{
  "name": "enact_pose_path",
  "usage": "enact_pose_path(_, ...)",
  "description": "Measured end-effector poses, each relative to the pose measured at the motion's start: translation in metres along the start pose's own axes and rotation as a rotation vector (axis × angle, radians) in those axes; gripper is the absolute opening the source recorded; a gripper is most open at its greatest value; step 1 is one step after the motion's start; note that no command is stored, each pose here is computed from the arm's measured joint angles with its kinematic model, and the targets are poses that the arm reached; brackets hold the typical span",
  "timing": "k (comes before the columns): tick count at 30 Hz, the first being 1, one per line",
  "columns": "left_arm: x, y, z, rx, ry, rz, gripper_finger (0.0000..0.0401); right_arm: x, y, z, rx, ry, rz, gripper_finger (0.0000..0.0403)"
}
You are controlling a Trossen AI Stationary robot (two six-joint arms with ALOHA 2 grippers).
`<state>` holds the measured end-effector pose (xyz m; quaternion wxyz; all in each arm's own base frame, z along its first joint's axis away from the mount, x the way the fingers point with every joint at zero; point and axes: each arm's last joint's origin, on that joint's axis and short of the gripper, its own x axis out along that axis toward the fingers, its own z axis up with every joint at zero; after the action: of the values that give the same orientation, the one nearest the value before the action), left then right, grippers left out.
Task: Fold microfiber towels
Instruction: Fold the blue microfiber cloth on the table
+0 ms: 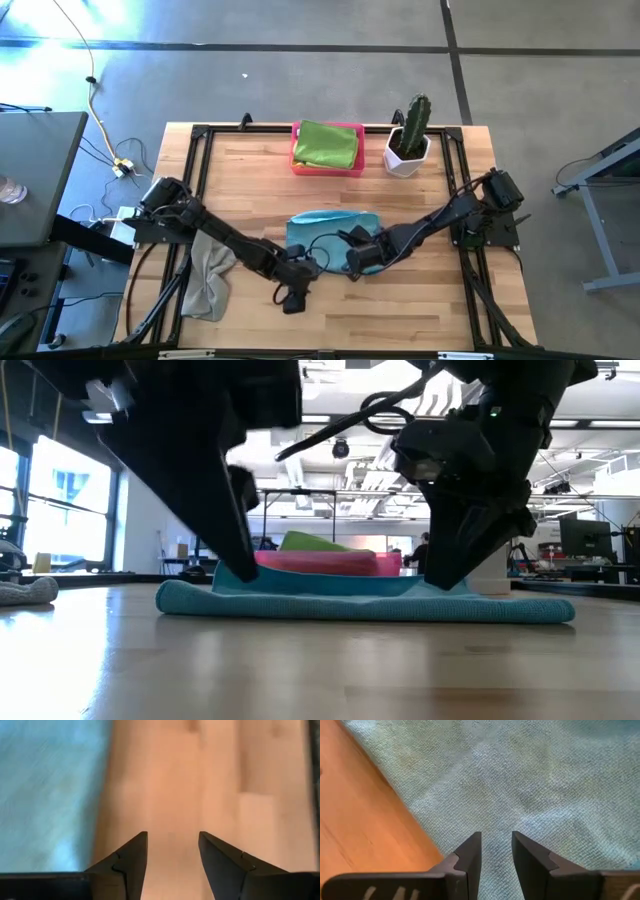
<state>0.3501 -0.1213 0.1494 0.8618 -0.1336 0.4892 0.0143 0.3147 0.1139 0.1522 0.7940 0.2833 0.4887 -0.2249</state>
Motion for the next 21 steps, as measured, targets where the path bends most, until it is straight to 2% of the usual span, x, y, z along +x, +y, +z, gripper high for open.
enact_pose_path(5, -0.005, -0.007, 0.007, 0.074, -0.025, -0.001, 0.0168, -0.001, 0.002, -0.005, 0.06, 0.004, 0.005, 0.0101)
enact_pose_path(11, -0.009, 0.002, 0.015, 0.118, 0.02, 0.054, 0.0168, -0.004, 0.007, -0.014, 0.136, -0.001, 0.011, 0.0101)
enact_pose_path(15, -0.009, 0.013, 0.014, 0.116, 0.076, 0.094, 0.0168, -0.007, 0.012, -0.022, 0.125, -0.06, 0.004, 0.0101)
enact_pose_path(21, -0.011, 0.027, 0.01, 0.103, 0.167, 0.149, 0.0168, -0.011, 0.018, -0.031, 0.23, -0.188, 0.002, 0.0101)
